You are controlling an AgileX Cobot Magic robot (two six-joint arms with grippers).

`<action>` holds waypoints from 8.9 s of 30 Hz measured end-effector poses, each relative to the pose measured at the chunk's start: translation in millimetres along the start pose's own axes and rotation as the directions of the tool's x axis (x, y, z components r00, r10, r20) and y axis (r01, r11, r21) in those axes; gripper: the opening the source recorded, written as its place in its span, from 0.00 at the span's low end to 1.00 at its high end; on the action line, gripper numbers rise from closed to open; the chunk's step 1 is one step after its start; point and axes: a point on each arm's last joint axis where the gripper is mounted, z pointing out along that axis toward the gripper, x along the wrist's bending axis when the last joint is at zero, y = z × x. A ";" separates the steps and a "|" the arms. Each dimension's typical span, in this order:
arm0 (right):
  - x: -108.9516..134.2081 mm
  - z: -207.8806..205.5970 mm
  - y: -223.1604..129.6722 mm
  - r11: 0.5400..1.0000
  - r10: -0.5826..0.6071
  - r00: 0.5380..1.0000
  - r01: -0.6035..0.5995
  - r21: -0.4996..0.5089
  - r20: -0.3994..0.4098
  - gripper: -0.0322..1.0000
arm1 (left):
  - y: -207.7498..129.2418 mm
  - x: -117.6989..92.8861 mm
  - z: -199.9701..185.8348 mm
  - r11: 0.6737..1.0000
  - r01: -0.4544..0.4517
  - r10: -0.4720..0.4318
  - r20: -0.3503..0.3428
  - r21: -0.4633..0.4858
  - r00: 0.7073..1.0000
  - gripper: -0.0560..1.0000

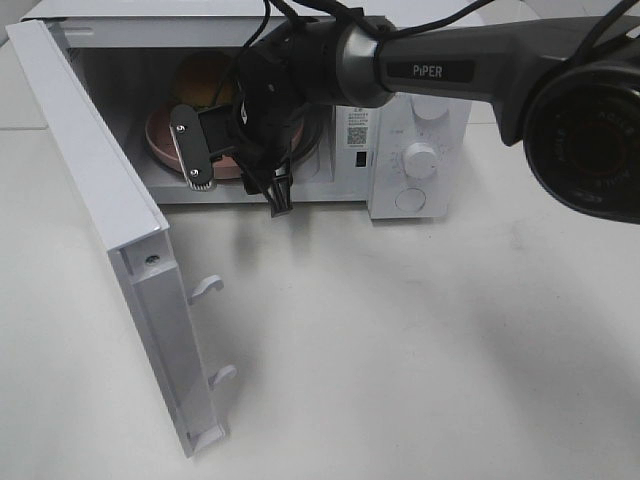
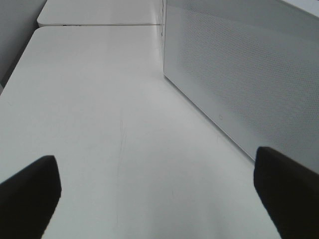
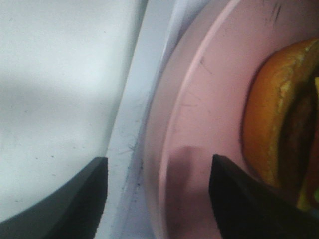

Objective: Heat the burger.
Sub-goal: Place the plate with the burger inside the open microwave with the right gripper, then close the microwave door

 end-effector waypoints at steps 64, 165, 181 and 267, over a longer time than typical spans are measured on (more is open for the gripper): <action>105.4 -222.5 -71.5 0.772 0.634 0.773 -0.633 -0.060 0.018 0.77 | 0.0 0.0 0.0 1.000 0.000 0.000 0.000 0.000 1.000 0.99; 311.9 -444.3 -138.3 -0.125 0.933 -0.253 -0.894 -0.430 0.254 0.77 | 0.0 0.0 0.0 1.000 0.000 0.000 0.000 0.000 1.000 0.99; 311.9 -444.3 -138.3 -0.124 0.933 -0.252 -0.894 -0.430 0.255 0.77 | 0.0 0.0 0.0 1.000 0.000 0.000 0.000 0.000 1.000 0.99; 311.8 -444.2 -137.8 -0.127 0.935 -0.253 -0.894 -0.430 0.249 0.77 | 13.6 18.7 201.3 0.980 -0.066 0.063 -0.019 -0.187 0.998 0.05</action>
